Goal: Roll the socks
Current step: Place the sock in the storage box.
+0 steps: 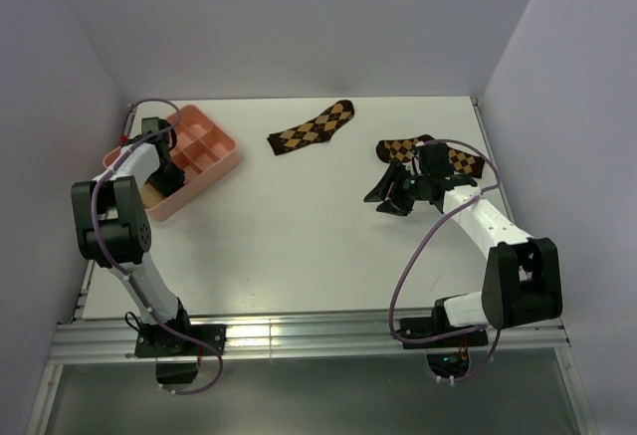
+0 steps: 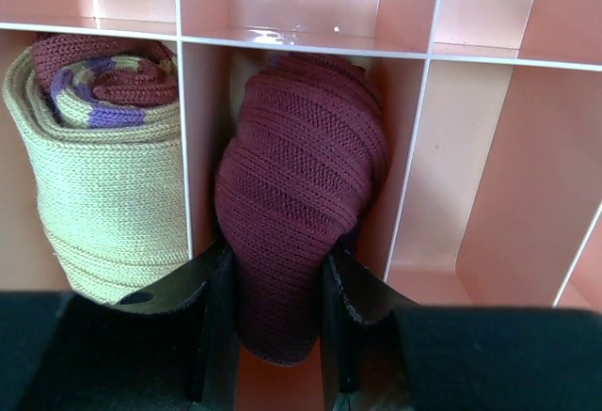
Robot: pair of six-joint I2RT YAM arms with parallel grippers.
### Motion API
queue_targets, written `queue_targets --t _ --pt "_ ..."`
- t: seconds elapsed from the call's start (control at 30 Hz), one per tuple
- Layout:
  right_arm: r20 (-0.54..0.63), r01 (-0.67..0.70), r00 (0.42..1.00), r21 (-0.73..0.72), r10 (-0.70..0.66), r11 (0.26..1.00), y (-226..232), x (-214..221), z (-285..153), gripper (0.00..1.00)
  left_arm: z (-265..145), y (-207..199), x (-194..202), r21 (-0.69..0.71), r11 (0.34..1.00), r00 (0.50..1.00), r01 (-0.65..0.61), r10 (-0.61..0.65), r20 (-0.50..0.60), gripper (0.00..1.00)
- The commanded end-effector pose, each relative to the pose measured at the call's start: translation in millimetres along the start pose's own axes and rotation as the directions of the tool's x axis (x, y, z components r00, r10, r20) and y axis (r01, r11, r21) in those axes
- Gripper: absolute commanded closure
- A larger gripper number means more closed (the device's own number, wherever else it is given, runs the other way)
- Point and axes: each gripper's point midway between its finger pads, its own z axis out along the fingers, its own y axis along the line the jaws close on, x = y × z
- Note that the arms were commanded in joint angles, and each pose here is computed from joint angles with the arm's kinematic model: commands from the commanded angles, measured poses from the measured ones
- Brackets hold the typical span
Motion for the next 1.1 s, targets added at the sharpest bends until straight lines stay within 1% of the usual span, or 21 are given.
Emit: queue_targets --t 0.0,0.07,0.2,0.47,0.53,0.67,0.83,1.0,1.07 --pt "0.031 0.021 0.999 -0.037 -0.02 0.999 7.3 -6.8 -5.1 0.44 -17.1 -5.3 -8.0 0.035 0.999 1.0 -0.022 0.022 -0.001 0.68" --pt "0.03 0.02 0.999 -0.038 -0.018 0.999 7.6 -6.6 -5.1 0.44 -25.1 -5.8 -15.9 0.036 0.999 1.0 -0.017 0.017 0.02 0.61" --pt "0.025 0.017 1.0 -0.042 -0.016 0.999 8.3 -6.3 -4.5 0.44 -34.2 -5.4 -23.7 0.035 0.999 0.999 -0.016 0.015 0.041 0.52" --pt "0.023 0.016 1.0 -0.05 -0.015 0.999 8.9 -6.1 -4.4 0.44 -45.2 -5.4 -31.7 0.035 0.999 0.998 -0.01 0.008 0.059 0.45" --pt "0.022 0.016 1.0 -0.051 -0.015 0.999 9.3 -6.2 -4.3 0.44 -46.3 -3.6 -32.0 0.027 1.0 0.998 -0.007 0.005 0.06 0.45" --pt "0.02 0.016 1.0 -0.051 -0.015 0.999 9.3 -5.8 -4.3 0.44 -58.1 -2.5 -40.7 0.035 0.999 0.995 0.007 -0.01 0.098 0.44" --pt "0.016 0.012 1.0 -0.055 -0.012 0.998 9.6 -5.9 -3.9 0.45 -76.6 -4.7 -50.1 0.072 0.997 0.991 0.016 -0.026 0.133 0.43" --pt "0.014 0.012 1.0 -0.06 -0.011 0.998 11.8 -6.2 -4.1 0.45 -90.9 -9.2 -59.7 0.116 0.993 0.984 0.017 -0.037 0.174 0.48" --pt "0.016 0.01 1.0 -0.061 -0.009 0.998 11.9 -7.2 -4.1 0.45 -88.7 -9.3 -56.3 0.121 0.993 0.985 0.012 -0.032 0.167 0.51"
